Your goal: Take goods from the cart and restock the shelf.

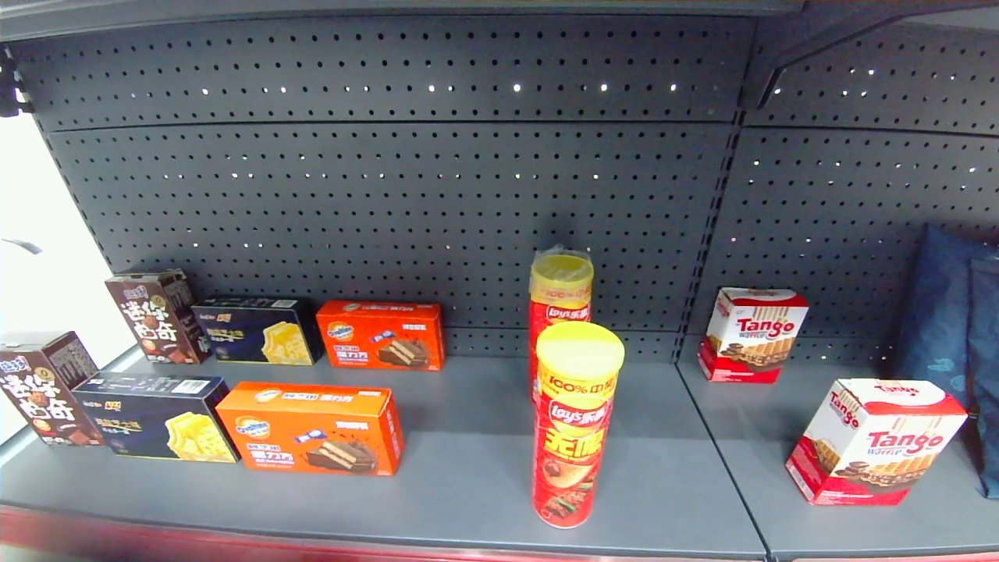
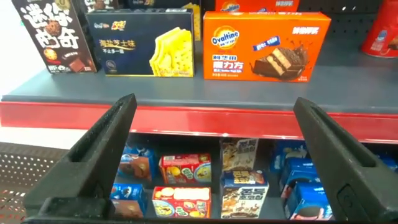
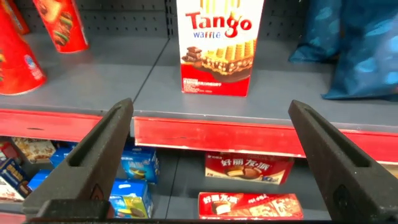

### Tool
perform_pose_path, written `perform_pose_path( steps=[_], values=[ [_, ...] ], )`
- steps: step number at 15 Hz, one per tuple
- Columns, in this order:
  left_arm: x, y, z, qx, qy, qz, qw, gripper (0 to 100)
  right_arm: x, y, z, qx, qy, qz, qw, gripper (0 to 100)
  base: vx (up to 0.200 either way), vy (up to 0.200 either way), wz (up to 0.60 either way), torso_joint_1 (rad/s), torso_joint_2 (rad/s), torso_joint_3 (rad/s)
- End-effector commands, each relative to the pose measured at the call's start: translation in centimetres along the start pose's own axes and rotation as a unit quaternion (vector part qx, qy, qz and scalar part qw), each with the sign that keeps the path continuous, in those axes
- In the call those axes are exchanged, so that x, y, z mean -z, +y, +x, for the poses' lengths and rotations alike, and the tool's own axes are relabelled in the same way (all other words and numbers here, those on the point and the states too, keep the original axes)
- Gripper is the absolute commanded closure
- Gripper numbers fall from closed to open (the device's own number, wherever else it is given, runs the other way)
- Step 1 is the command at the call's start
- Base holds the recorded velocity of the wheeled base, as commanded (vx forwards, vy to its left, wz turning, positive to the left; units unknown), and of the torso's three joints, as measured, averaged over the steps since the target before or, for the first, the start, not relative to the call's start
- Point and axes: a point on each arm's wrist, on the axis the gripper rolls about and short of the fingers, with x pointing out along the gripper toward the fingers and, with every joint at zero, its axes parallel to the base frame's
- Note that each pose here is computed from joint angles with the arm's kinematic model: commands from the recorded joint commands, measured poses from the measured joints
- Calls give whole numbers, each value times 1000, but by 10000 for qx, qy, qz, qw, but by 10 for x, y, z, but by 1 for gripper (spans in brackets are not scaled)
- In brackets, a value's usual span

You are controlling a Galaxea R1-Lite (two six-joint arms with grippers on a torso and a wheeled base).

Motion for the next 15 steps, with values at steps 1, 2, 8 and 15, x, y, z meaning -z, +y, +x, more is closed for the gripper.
perform_pose_path(
  steps=[1, 2, 8, 15],
  values=[
    [0, 0, 0, 7, 1, 1, 10000, 0, 0, 0, 0, -4, 8, 0, 10000, 0, 0, 0, -600, 2, -2, 7],
    [0, 0, 0, 7, 1, 1, 10000, 0, 0, 0, 0, 4, 8, 0, 10000, 0, 0, 0, -600, 2, 2, 2],
    [0, 0, 0, 7, 1, 1, 10000, 0, 0, 0, 0, -4, 8, 0, 10000, 0, 0, 0, 0, 0, 0, 0],
    [0, 0, 0, -1, 1, 1, 10000, 0, 0, 0, 0, -4, 8, 0, 10000, 0, -57, 0, 0, 1, 1, 1]
  ],
)
